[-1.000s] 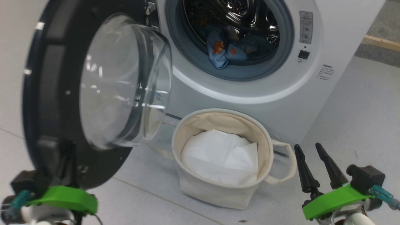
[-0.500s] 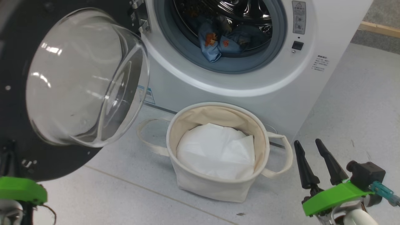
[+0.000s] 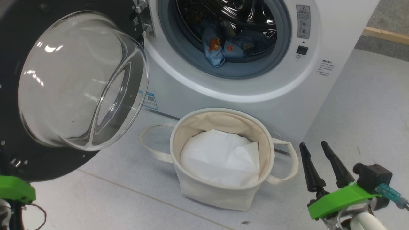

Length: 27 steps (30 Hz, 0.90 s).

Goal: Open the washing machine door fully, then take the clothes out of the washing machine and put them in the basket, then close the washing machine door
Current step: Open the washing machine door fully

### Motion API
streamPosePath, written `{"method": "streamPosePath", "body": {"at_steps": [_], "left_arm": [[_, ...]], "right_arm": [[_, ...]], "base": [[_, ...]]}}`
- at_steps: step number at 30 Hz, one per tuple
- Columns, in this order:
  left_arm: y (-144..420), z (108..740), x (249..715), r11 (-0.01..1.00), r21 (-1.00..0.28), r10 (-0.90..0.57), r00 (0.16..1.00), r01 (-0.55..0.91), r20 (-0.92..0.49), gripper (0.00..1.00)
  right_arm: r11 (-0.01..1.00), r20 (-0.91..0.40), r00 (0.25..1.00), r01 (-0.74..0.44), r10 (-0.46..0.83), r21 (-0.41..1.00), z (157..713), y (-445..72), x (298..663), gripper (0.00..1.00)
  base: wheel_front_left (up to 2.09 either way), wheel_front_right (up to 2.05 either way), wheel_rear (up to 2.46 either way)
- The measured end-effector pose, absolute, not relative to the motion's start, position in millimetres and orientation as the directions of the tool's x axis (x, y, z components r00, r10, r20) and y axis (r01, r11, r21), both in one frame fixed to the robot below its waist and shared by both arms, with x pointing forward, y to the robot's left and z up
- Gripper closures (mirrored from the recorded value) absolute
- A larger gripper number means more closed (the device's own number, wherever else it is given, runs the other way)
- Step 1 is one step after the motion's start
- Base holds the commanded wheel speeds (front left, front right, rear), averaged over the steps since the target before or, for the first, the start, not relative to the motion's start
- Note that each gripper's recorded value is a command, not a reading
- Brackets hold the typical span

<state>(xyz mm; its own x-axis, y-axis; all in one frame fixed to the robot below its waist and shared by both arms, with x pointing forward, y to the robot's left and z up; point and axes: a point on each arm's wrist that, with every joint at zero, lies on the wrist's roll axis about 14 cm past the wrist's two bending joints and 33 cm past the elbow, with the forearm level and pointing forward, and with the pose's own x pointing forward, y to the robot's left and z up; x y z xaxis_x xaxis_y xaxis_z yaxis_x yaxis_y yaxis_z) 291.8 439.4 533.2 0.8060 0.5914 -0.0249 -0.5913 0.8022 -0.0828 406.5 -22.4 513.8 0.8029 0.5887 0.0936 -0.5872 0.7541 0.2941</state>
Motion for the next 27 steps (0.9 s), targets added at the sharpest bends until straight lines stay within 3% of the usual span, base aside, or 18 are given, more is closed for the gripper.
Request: {"method": "streamPosePath", "body": {"at_steps": [1,2,3,15,27], "left_arm": [[436.4,534.8,293.1,0.810,-0.085,0.581,0.814,-0.580,-0.019,1.00],[432.4,536.5,294.6,0.819,-0.087,0.569,0.822,-0.567,-0.012,0.68],[426.5,539.5,297.1,0.832,-0.094,0.550,0.835,-0.547,0.001,0.00],[338.3,560.1,321.5,0.944,-0.150,0.309,0.945,-0.293,0.102,0.00],[259.7,557.4,355.6,0.981,-0.184,0.089,0.990,-0.068,0.111,0.00]], "right_arm": [[0.753,0.096,0.802,-0.589,0.589,0.294,514.8,-21.8,406.2,0.00],[0.752,0.098,0.801,-0.590,0.590,0.293,515.9,-21.2,405.8,0.00],[0.751,0.101,0.800,-0.592,0.591,0.293,517.0,-20.3,405.3,0.00],[0.752,0.119,0.800,-0.595,0.588,0.282,525.1,-21.2,401.8,0.00],[0.821,0.142,0.866,-0.500,0.480,0.276,534.9,-67.2,394.1,0.00]], "base": [[0.00,0.00,0.00],[0.00,0.00,0.00],[0.00,0.00,0.00],[0.00,0.00,0.00],[0.00,0.00,0.00]]}}
